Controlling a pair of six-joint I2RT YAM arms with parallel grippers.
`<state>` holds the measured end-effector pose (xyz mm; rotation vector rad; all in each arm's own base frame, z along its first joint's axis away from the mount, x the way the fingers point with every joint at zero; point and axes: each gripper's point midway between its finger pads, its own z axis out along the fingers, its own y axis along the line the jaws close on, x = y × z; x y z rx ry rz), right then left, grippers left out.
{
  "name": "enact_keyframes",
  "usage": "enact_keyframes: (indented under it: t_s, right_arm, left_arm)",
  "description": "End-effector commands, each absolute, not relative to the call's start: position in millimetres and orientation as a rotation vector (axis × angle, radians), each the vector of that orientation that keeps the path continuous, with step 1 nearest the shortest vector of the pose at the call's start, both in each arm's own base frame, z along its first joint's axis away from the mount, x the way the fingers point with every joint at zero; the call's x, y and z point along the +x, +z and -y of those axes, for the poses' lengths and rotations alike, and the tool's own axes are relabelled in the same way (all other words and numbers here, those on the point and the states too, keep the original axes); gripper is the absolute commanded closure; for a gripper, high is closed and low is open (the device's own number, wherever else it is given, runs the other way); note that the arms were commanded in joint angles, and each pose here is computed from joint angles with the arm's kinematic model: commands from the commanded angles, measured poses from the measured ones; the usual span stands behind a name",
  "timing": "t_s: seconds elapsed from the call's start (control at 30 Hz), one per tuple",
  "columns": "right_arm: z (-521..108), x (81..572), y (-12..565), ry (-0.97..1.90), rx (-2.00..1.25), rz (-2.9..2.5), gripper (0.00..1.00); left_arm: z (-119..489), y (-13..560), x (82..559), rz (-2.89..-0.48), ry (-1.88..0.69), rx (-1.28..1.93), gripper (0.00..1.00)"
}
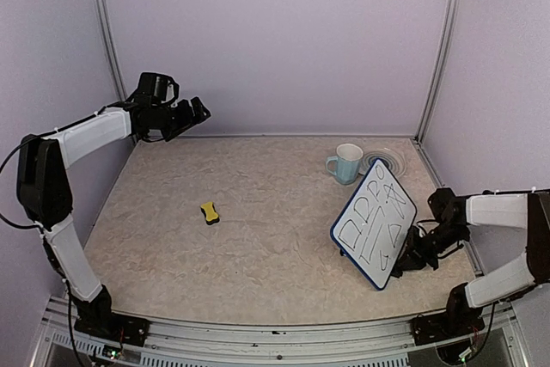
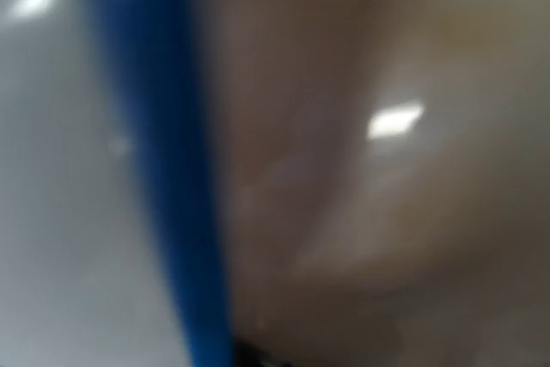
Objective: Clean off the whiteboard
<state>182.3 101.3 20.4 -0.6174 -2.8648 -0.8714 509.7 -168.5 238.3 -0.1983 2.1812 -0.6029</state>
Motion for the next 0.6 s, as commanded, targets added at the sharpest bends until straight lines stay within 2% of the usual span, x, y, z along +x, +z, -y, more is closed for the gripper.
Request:
enact_keyframes:
  t_s: [0.0, 0.1, 0.23, 0.33, 0.57]
  right_arm:
    - [-129.9, 175.6, 34.6, -0.975, -0.606, 2.814, 1.0]
    - [-127.4, 174.7, 38.7, -0.946, -0.53, 2.871, 0.96]
    - [-106.6, 179.3, 45.4, -0.739, -0.374, 2.999, 0.89]
    - [-99.3, 180.3, 52.6, -0.689, -0.338, 3.057, 0.71]
    - [-123.6, 171.3, 68.7, -0.772, -0.067, 3.119, 0.63]
  left_arm:
    - [175.8, 231.4, 511.7, -2.181, -0.617, -0.194, 0.01]
    - [177.6, 230.9, 511.7, -2.18, -0.623, -0.192, 0.01]
    - [179.6, 233.5, 511.5, -2.175, -0.632, -0.184, 0.01]
    - [179.3, 233.1, 512.1, -2.174, -0.633, -0.187, 0.01]
    - [180.6, 234.5, 511.7, -2.163, -0.643, -0.183, 0.01]
